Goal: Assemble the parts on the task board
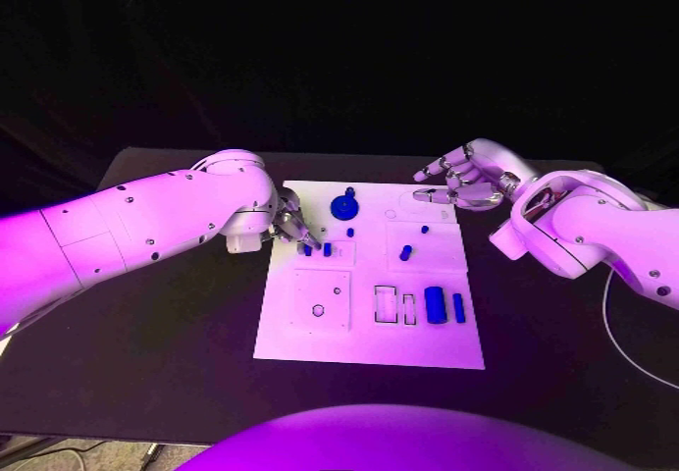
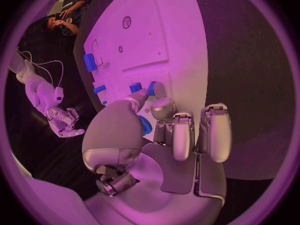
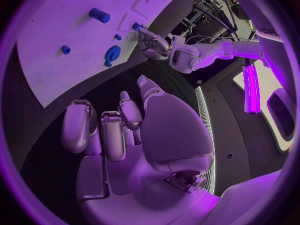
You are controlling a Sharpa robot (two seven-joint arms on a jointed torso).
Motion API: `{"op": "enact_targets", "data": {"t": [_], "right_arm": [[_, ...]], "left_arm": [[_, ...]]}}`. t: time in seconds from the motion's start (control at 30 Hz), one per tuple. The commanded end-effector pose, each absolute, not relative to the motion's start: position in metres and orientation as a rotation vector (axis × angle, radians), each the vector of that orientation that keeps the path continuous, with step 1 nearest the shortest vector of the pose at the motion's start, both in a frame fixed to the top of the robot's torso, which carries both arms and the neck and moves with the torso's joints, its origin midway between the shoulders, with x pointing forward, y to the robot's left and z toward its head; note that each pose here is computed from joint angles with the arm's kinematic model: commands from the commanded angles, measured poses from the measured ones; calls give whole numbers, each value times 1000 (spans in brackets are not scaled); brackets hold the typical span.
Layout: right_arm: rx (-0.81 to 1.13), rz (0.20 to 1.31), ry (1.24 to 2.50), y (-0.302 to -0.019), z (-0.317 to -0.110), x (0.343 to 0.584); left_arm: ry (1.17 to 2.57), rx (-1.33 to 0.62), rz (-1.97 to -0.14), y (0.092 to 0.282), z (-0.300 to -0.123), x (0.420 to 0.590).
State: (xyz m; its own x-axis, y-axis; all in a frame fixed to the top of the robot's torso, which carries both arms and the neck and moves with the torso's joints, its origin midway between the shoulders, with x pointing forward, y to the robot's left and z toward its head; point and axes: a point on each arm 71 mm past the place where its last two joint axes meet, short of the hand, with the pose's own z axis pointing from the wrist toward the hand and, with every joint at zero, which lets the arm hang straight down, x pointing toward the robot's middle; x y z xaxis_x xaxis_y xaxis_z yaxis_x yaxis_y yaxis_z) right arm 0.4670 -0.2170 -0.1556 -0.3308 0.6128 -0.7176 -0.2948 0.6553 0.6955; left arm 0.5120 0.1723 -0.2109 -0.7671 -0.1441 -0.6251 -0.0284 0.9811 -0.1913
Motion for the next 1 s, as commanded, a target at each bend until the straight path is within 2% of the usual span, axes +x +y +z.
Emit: {"op": "enact_targets", "data": {"t": [0.03,0.67,1.0], "right_arm": [[251,950,1670,-216,-156,467],[252,948,1672,-216,-156,467],[256,945,1674,-217,-157,468]], "left_arm": [[2454,-143,-154,178,-214,511],[2295,-300,-300,183,-198,514],[2193,-409,-482,185,-190,518]]}}
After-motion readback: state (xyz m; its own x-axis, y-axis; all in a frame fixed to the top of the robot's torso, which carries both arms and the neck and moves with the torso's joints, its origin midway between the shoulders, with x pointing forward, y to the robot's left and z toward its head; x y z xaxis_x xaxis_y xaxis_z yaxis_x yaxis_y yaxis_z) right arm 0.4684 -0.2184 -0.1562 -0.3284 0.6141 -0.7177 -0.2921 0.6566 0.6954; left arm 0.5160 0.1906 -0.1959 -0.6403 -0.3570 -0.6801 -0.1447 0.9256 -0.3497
